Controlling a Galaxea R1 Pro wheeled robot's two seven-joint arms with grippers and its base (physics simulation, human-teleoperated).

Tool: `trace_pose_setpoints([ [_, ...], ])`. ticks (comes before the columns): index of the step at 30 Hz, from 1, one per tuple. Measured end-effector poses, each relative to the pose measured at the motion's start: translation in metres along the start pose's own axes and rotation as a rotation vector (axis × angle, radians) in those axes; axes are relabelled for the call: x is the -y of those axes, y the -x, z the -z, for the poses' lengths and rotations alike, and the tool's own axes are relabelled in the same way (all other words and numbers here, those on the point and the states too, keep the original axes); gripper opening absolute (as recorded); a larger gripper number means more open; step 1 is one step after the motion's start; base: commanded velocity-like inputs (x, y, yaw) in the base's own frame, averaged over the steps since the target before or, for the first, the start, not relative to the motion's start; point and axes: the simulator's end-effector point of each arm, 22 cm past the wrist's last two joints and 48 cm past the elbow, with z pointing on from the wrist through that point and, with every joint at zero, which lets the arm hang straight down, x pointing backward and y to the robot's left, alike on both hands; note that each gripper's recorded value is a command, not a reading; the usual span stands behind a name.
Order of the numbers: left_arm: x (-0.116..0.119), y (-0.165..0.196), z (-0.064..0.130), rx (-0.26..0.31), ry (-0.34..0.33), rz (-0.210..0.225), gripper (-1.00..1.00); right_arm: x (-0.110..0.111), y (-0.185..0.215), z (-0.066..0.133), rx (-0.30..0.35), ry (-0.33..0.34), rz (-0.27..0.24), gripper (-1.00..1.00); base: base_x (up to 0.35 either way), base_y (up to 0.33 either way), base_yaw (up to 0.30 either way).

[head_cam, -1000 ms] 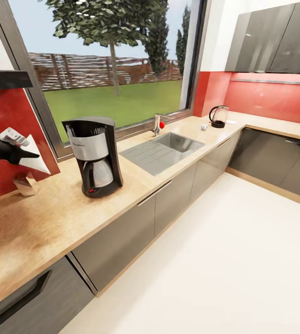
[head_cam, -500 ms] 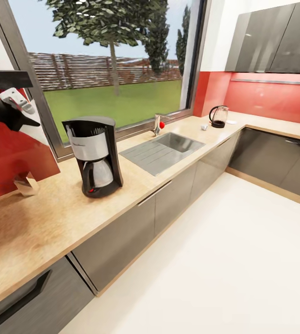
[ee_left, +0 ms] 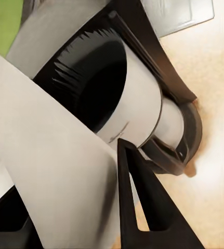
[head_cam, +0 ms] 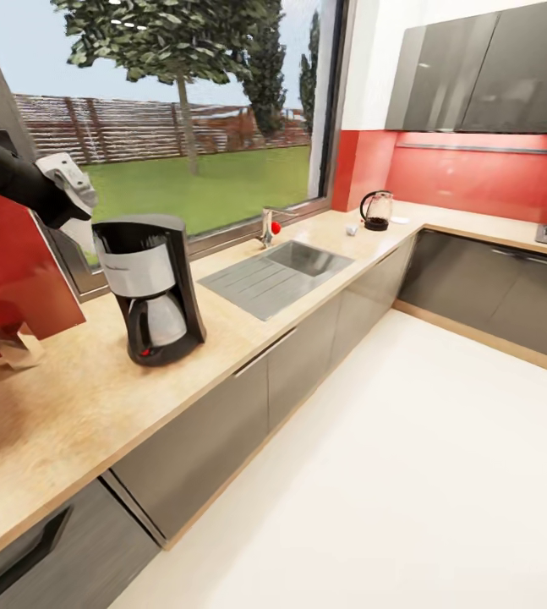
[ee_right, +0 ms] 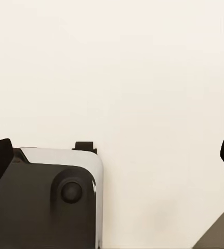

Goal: Set up a coffee station on the kitchen countertop: keep the coffee maker on the countertop, move the bottle of coffee from the kitchen shelf to the counter next to the coffee maker, place a paper coffee filter on top of the coffee maker, put the saucer next to the coffee maker with the coffee cup on the saucer, and place the electric kettle next to the coffee maker.

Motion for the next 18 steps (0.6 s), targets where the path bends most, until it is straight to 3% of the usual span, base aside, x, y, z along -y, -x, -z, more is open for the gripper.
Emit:
trace_pose_setpoints([
  [10, -0.0056, -0.0048, 0.0003, -0.034, 0.034, -0.010, -1.00, 0.0000, 0.0000, 0.0000, 0.000, 0.000, 0.000, 1.00, 0.001, 0.000, -0.252],
  [18, -0.0059, -0.0088, -0.0003, -0.045, 0.038, -0.016, -1.00, 0.0006, 0.0000, 0.0002, 0.001, -0.001, 0.000, 1.00, 0.201, 0.000, -0.035],
])
